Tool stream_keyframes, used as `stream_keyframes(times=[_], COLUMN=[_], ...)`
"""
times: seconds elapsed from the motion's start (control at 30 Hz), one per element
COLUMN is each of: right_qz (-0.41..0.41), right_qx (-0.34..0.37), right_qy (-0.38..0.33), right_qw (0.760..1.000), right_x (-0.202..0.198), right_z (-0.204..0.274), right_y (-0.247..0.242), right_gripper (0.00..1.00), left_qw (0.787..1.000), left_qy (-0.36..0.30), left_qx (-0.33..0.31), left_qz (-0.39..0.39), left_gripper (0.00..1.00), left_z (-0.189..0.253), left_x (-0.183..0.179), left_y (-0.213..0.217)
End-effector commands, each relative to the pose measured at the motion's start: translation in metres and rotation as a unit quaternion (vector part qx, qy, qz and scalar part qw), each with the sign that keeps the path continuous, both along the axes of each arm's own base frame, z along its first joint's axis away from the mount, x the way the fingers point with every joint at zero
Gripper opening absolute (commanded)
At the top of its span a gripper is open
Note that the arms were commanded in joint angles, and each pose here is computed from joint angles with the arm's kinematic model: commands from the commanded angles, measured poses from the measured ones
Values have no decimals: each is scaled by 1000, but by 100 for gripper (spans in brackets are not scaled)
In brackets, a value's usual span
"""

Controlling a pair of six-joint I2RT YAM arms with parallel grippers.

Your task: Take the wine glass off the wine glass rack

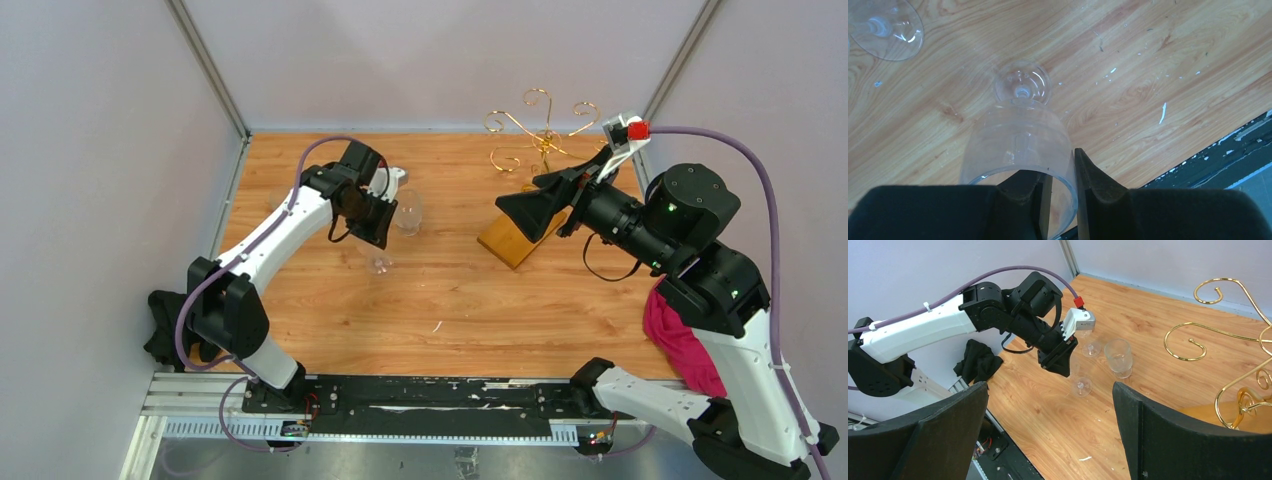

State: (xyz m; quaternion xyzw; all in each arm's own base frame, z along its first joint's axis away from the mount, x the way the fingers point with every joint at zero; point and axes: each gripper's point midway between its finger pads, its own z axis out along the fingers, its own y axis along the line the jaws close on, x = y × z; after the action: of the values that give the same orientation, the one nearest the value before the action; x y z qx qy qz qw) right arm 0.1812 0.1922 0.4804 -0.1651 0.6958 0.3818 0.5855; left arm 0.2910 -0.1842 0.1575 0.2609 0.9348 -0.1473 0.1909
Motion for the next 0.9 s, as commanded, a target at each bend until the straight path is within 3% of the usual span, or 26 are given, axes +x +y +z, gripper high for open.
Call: stream_keyframes(times=[0.0, 0.63, 0.87], right_qz=[-12, -16, -19], right_qx=[-9, -17, -19], right_qy=[-7, -9, -8], right_qw=[1000, 1000, 1000], right_x=[1, 7, 7], right_z=[-1, -3, -6], right_y=[-6, -4, -5], right_gripper=[100, 100, 100], left_qw=[1000, 999, 998], left_qy=[-10, 4, -2], left_qx=[-19, 2, 7], left_qz=[6, 41, 58], left_gripper=[0, 0, 22], left_z=[-1, -21, -15], left_x=[7, 11, 11], left_y=[-9, -3, 1])
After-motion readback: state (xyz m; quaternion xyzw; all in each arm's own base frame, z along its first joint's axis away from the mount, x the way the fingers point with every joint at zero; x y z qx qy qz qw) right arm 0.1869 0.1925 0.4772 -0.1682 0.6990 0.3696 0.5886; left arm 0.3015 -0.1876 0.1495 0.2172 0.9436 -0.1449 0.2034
